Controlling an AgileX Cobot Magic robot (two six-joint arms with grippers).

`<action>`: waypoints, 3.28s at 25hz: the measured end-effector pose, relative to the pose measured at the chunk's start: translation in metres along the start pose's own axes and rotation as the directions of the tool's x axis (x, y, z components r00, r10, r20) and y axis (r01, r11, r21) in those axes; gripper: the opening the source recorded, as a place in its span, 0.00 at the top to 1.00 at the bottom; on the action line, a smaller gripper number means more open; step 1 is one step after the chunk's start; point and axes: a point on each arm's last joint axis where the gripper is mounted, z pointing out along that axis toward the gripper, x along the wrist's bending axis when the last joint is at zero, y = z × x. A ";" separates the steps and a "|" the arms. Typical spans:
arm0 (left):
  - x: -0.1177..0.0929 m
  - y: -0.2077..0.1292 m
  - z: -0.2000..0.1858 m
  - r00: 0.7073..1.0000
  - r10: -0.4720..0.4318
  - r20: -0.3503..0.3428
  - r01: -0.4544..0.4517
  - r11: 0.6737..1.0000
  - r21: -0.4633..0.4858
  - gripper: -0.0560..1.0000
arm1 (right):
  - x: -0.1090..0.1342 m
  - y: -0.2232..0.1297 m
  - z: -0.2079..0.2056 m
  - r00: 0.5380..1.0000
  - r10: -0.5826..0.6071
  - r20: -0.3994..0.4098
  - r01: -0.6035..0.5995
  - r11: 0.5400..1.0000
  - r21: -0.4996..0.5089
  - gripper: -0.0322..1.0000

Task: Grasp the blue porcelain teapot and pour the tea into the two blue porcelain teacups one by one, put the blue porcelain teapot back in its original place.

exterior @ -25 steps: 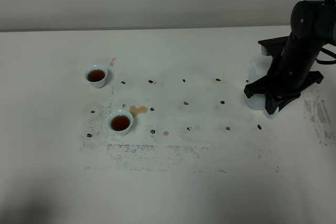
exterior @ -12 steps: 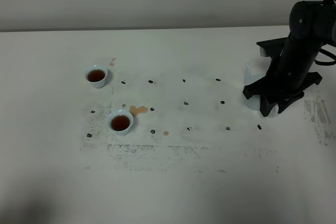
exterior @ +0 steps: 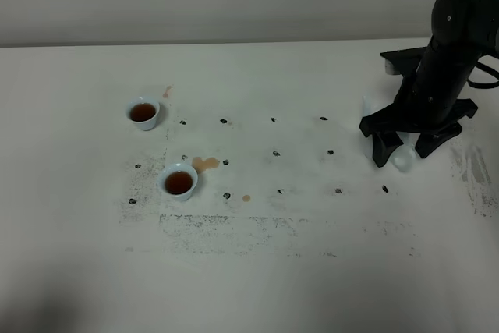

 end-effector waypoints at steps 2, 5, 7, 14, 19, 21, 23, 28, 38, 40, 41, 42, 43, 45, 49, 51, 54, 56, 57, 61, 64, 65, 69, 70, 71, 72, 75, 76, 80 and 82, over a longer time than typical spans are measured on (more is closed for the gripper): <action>0.000 0.000 0.000 1.000 0.000 0.000 0.000 1.000 0.000 0.30 | 0.002 0.002 -0.017 1.000 -0.007 0.005 0.008 0.999 -0.042 0.38; 0.000 0.000 0.000 1.000 0.000 0.000 0.000 1.000 0.000 0.30 | 0.007 0.004 -0.047 1.000 -0.018 0.012 0.020 0.991 -0.130 0.41; 0.000 0.000 0.000 1.000 0.000 0.000 0.000 1.000 0.000 0.30 | 0.010 0.004 -0.066 1.000 -0.023 0.011 0.024 0.983 -0.181 0.43; 0.000 0.000 0.000 1.000 0.000 0.000 0.000 1.000 0.000 0.30 | -0.010 0.010 -0.098 0.998 0.063 0.017 -0.056 0.956 -0.287 0.45; 0.000 0.000 0.000 1.000 0.000 0.000 0.000 1.000 0.000 0.30 | -0.060 0.000 -0.109 0.983 0.183 0.009 -0.170 0.933 -0.317 0.45; 0.000 0.000 0.000 1.000 0.000 0.000 0.000 1.000 0.000 0.30 | -0.070 -0.003 -0.112 0.978 0.209 -0.002 -0.198 0.926 -0.323 0.46; 0.000 0.000 0.000 1.000 0.000 0.000 0.000 1.000 0.000 0.30 | -0.070 -0.007 -0.119 0.977 0.212 -0.004 -0.201 0.919 -0.339 0.46; 0.000 0.000 0.000 1.000 0.000 0.000 0.000 1.000 0.000 0.30 | -0.053 -0.052 -0.145 0.976 0.216 0.015 -0.197 0.912 -0.359 0.48; 0.000 0.000 0.000 1.000 0.000 0.000 0.000 1.000 0.000 0.30 | -0.003 -0.224 -0.119 0.965 0.251 0.072 -0.223 0.936 -0.273 0.48; 0.000 0.000 0.000 1.000 0.000 0.000 0.000 1.000 0.000 0.30 | 0.001 -0.256 -0.097 0.959 0.264 0.105 -0.235 0.944 -0.231 0.48; 0.000 0.000 0.000 1.000 0.000 0.000 0.000 1.000 0.000 0.30 | 0.003 -0.270 -0.085 0.956 0.268 0.118 -0.241 0.949 -0.204 0.48; 0.000 0.000 0.000 1.000 0.000 0.000 0.000 1.000 0.000 0.30 | 0.005 -0.283 -0.078 0.954 0.270 0.132 -0.241 0.950 -0.201 0.48; 0.000 0.000 0.000 1.000 0.000 0.000 0.000 1.000 0.000 0.30 | 0.008 -0.296 -0.069 0.953 0.271 0.139 -0.242 0.951 -0.192 0.48; 0.000 0.000 0.000 1.000 0.000 0.000 0.000 1.000 0.000 0.30 | 0.013 -0.311 -0.065 0.952 0.273 0.140 -0.240 0.947 -0.214 0.47; 0.000 0.000 0.000 1.000 0.000 0.000 0.000 1.000 0.000 0.30 | 0.024 -0.328 -0.074 0.956 0.277 0.098 -0.225 0.904 -0.363 0.45; 0.000 0.000 0.000 1.000 0.000 0.000 0.000 1.000 0.000 0.30 | 0.028 -0.336 -0.077 0.957 0.275 0.096 -0.213 0.885 -0.414 0.45; 0.000 0.000 0.000 1.000 0.000 0.000 0.000 1.000 0.000 0.30 | 0.032 -0.347 -0.082 0.957 0.274 0.099 -0.194 0.854 -0.483 0.45; 0.000 0.000 0.000 1.000 0.000 0.000 0.000 1.000 0.000 0.30 | 0.035 -0.354 -0.085 0.957 0.272 0.101 -0.178 0.826 -0.535 0.45; 0.000 0.000 0.000 1.000 0.000 0.000 0.000 1.000 0.000 0.30 | 0.037 -0.359 -0.087 0.957 0.271 0.103 -0.167 0.806 -0.568 0.45; 0.000 0.000 0.000 1.000 0.000 0.000 0.000 1.000 0.000 0.30 | 0.047 -0.384 -0.093 0.957 0.268 0.113 -0.115 0.706 -0.699 0.45; 0.000 0.000 0.000 1.000 0.000 0.000 0.000 1.000 0.000 0.30 | 0.055 -0.407 -0.094 0.957 0.264 0.122 -0.065 0.602 -0.796 0.45; 0.000 0.000 0.000 1.000 0.000 0.000 0.000 1.000 0.000 0.30 | 0.057 -0.415 -0.093 0.957 0.260 0.125 -0.046 0.564 -0.825 0.45; 0.000 0.000 0.000 1.000 0.000 0.001 0.000 1.000 0.000 0.30 | 0.060 -0.431 -0.091 0.954 0.260 0.146 0.000 0.488 -0.873 0.45; 0.000 0.000 0.000 1.000 0.000 0.001 0.000 1.000 0.000 0.30 | 0.060 -0.432 -0.091 0.953 0.261 0.151 0.004 0.488 -0.873 0.45; 0.000 0.000 0.000 1.000 0.000 0.001 0.000 1.000 0.000 0.30 | 0.059 -0.432 -0.091 0.953 0.263 0.151 0.005 0.486 -0.874 0.45; 0.000 0.000 0.000 1.000 0.000 0.001 0.000 1.000 0.001 0.30 | 0.059 -0.432 -0.091 0.953 0.264 0.150 0.004 0.485 -0.874 0.45; 0.000 0.000 0.000 1.000 0.000 0.001 0.000 1.000 0.001 0.30 | 0.059 -0.432 -0.091 0.953 0.270 0.138 -0.009 0.482 -0.876 0.45; 0.000 0.000 0.000 1.000 0.000 0.001 0.000 1.000 0.001 0.30 | 0.059 -0.432 -0.091 0.954 0.268 0.136 -0.010 0.481 -0.877 0.45; 0.000 0.000 0.000 1.000 0.000 0.001 0.000 1.000 0.001 0.30 | 0.058 -0.432 -0.091 0.962 0.239 0.133 0.001 0.484 -0.875 0.45; 0.000 0.000 0.000 1.000 0.000 0.001 0.000 1.000 0.001 0.30 | 0.058 -0.432 -0.091 0.962 0.237 0.133 0.002 0.484 -0.875 0.45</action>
